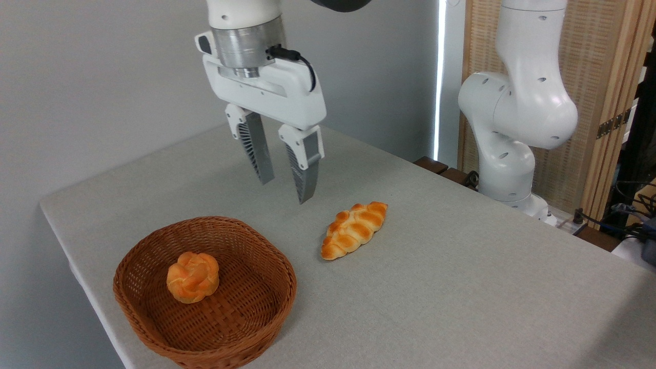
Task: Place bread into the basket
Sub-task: 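Move the open gripper over toward the braided bread roll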
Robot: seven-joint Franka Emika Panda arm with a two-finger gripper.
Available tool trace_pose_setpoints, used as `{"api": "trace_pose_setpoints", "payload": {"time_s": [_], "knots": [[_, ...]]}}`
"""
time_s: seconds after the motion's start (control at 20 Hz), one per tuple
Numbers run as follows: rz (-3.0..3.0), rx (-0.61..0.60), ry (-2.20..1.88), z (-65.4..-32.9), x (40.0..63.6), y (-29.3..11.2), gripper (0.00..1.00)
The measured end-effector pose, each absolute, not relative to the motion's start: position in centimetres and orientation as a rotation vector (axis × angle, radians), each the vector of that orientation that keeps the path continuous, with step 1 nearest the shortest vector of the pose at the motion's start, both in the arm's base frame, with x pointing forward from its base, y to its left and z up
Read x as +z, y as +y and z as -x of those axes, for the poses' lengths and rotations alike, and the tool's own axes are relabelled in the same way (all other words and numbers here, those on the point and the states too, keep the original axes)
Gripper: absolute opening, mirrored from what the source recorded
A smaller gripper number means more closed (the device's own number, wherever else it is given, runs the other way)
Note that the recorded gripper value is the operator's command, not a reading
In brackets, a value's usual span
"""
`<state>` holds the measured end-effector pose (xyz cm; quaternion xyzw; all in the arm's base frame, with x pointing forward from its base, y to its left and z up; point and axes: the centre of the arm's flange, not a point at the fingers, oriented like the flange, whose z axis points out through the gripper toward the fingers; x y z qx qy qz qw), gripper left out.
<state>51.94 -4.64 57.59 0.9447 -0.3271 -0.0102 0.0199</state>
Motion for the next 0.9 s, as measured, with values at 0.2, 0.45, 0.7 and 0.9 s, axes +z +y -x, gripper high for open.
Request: {"api": "trace_pose_setpoints", "payload": {"time_s": [0.2,0.45,0.7,0.9], "knots": [[-2.925,-0.054,-1.012,-50.3,57.0,-4.4,1.00],[-2.921,-0.053,-1.011,-48.5,56.4,-4.2,1.00],[-2.920,-0.044,-1.009,-46.7,55.1,-4.0,1.00],[-2.925,0.003,-1.010,-45.4,53.9,-3.8,1.00]]}}
